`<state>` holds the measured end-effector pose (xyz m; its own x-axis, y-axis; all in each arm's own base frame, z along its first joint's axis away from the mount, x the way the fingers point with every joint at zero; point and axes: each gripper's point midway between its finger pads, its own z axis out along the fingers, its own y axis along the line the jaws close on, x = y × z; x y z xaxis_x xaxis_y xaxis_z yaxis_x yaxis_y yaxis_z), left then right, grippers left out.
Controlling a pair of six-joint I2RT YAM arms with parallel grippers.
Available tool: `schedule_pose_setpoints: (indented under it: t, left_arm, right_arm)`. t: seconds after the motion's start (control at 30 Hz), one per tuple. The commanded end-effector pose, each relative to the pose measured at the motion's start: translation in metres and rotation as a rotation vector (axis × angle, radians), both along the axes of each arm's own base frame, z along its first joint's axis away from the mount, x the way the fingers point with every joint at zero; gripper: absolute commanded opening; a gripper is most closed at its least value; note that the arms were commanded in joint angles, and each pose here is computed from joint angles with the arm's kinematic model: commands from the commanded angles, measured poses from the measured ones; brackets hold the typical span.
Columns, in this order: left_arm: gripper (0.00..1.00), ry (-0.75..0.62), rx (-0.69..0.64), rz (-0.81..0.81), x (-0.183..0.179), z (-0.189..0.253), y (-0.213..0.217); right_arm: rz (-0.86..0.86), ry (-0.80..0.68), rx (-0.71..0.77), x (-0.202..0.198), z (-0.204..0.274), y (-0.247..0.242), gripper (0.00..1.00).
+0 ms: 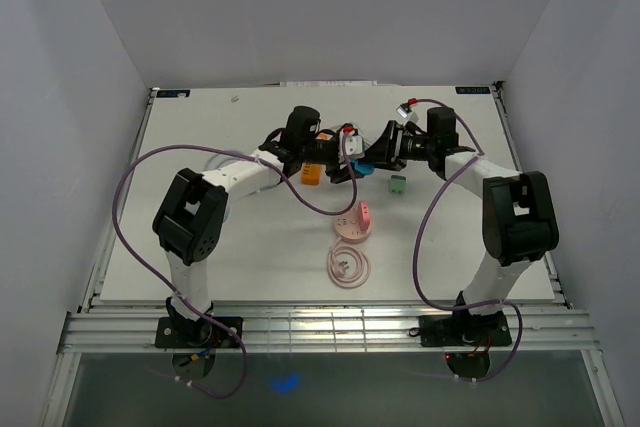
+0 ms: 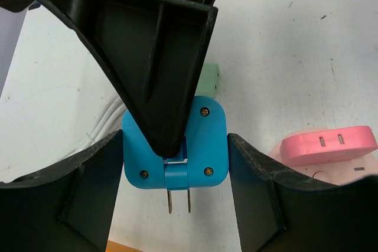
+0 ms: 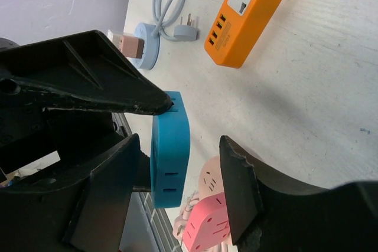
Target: Insert the plug
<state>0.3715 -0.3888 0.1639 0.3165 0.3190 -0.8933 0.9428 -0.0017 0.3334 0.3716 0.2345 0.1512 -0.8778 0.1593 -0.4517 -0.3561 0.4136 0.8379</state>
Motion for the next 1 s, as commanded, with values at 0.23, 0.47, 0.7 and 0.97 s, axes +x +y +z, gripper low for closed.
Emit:
schedule_pose_setpoints:
  t: [0.23,0.47,0.7,0.97]
  left_arm:
    - [0.38,-0.054,-0.089,-0.063,-0.016,0.046,-0.005]
    - [0.38,-0.053,-0.084,-0.056,-0.014,0.044,-0.005]
    - [0.76,-0.051,-0.095,-0.034,-0.013,0.047,-0.003]
    - [0.98,-0.062,-0.101,0.047,-0.014,0.063,0.009]
  right_arm:
    - [0.032,-0.031,0.04,0.004,0.005,0.012,0.58]
    - [0.042,-0.031,0.05,0.002,0.006,0.015,0.31]
    - [0.051,-0.039,0.061,0.0,0.01,0.015,0.08]
    - [0.05,-0.043,0.06,-0.001,0.014,0.014,0.08]
